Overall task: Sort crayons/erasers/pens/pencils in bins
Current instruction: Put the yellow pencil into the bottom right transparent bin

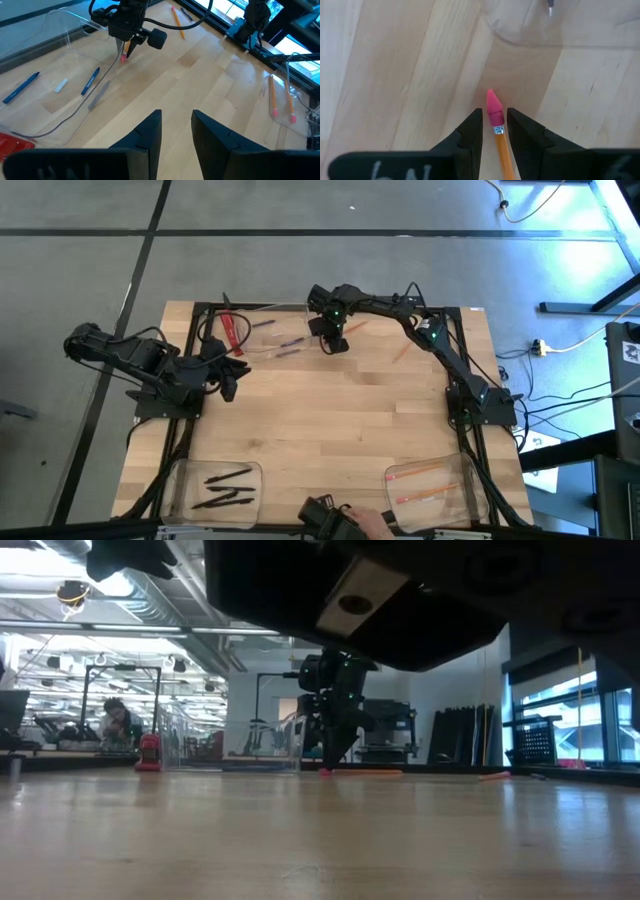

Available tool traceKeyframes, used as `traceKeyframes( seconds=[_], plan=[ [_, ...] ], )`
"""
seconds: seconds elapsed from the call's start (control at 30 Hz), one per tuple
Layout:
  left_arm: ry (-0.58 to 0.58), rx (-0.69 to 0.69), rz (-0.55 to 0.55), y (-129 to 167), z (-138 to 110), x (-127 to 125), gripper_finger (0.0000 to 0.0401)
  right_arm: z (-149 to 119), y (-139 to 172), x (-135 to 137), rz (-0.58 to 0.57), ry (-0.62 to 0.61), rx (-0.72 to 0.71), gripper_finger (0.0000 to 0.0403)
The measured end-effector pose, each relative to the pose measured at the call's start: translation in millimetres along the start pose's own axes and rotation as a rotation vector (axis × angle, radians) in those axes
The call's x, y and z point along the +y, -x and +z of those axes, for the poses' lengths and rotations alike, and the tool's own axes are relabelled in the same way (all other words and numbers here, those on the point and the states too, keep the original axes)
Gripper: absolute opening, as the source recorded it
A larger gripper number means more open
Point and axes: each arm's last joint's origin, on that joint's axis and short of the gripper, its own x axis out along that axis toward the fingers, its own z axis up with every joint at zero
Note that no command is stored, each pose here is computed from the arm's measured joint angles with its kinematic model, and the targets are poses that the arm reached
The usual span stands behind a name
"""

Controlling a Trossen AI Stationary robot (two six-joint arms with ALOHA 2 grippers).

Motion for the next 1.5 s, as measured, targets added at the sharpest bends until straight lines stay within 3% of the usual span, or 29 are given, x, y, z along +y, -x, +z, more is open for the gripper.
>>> traceKeyframes(
  seconds=[0.43, 0.57, 0.8, 0.97, 1.23, 1.5],
  plan=[
    [0.000, 0.000, 0.000, 0.0, 0.0, 0.0, 0.0097, 4.5, 10.1, -2.1, -0.013, -0.015, -0.015, 0.0090],
    [0.000, 0.000, 0.000, 0.0, 0.0, 0.0, 0.0097, 13.8, 28.8, -7.9, -0.057, -0.035, -0.075, 0.0090],
    [0.000, 0.001, -0.001, 0.0, 0.0, 0.0, 0.0097, 26.6, 49.5, -9.1, -0.002, -0.011, -0.235, 0.0090],
    [0.000, 0.003, -0.002, 0.0, -0.1, -0.1, 0.0097, 32.7, 54.7, -6.9, 0.003, -0.005, -0.266, 0.0090],
    [0.000, 0.004, -0.003, 0.0, -0.1, -0.1, 0.0097, 33.6, 53.8, -2.0, -0.027, -0.049, -0.185, 0.0090],
    [0.000, 0.006, -0.006, 0.0, -0.2, -0.2, 0.0097, 8.0, 57.5, -2.4, 0.080, -0.130, -0.063, 0.0090]
  ],
)
